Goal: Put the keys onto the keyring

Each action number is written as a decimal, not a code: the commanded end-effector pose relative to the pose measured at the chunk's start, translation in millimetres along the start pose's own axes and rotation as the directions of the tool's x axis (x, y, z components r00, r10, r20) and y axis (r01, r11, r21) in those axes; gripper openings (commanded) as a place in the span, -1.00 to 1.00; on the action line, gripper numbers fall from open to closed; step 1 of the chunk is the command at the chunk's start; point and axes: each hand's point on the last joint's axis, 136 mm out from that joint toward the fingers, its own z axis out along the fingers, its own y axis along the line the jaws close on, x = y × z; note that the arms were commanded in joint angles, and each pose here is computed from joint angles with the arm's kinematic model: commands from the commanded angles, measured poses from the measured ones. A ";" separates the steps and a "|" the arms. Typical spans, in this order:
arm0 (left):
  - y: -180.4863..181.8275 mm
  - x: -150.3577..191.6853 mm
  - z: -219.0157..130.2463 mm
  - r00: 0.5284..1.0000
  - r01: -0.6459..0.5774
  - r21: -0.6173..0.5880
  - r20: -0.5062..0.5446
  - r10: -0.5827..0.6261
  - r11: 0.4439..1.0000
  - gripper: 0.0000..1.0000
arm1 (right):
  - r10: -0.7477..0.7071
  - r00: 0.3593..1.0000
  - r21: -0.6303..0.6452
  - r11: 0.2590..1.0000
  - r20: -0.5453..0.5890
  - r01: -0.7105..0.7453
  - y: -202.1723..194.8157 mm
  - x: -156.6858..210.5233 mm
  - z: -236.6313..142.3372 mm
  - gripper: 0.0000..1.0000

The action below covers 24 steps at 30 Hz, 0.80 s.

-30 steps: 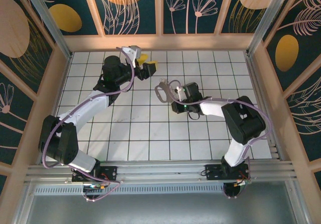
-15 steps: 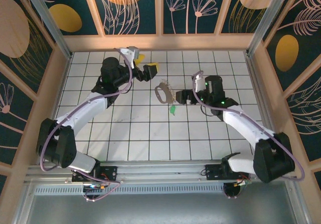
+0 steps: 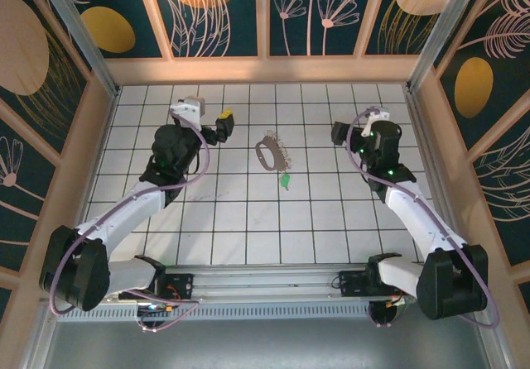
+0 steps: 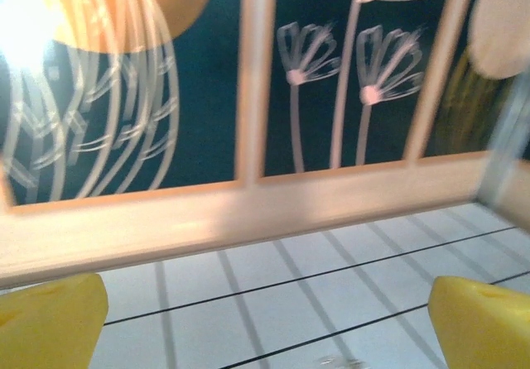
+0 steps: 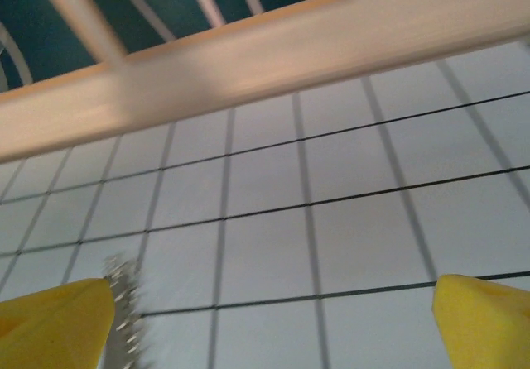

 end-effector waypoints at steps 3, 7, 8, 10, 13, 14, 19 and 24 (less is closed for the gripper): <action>63.3 11.5 -19.8 0.997 -0.054 -0.255 0.046 0.068 0.965 0.98 | 0.029 0.977 0.234 0.969 0.211 -0.079 -66.7 -22.5 -7.2 0.98; 95.2 36.1 -36.8 0.998 -0.046 -0.350 0.031 0.061 0.936 0.98 | -0.014 0.972 0.358 0.931 0.237 -0.074 -106.8 -15.4 -13.0 0.98; 103.6 41.1 -41.5 0.998 -0.046 -0.382 0.027 0.061 0.923 0.97 | -0.018 0.971 0.373 0.925 0.238 -0.075 -113.7 -11.9 -14.0 0.98; 116.1 49.4 -49.6 0.998 -0.046 -0.411 0.015 0.057 0.910 0.98 | -0.024 0.970 0.378 0.923 0.243 -0.072 -121.2 -5.7 -14.9 0.97; 134.0 56.4 -64.2 0.998 -0.051 -0.460 0.013 0.064 0.886 0.98 | -0.029 0.970 0.370 0.927 0.242 -0.065 -127.2 4.2 -12.9 0.98; 140.1 59.2 -69.6 0.997 -0.062 -0.479 0.007 0.074 0.876 0.98 | -0.033 0.969 0.370 0.927 0.244 -0.062 -128.7 7.5 -11.8 0.98; 164.9 77.7 -92.4 0.999 -0.049 -0.543 -0.007 0.054 0.839 0.98 | -0.050 0.977 0.343 0.939 0.205 -0.024 -129.0 31.6 2.3 0.98; 175.5 106.1 -103.9 0.997 -0.072 -0.572 -0.064 0.043 0.817 0.98 | -0.056 0.981 0.311 0.950 0.186 -0.004 -127.8 51.7 10.8 0.98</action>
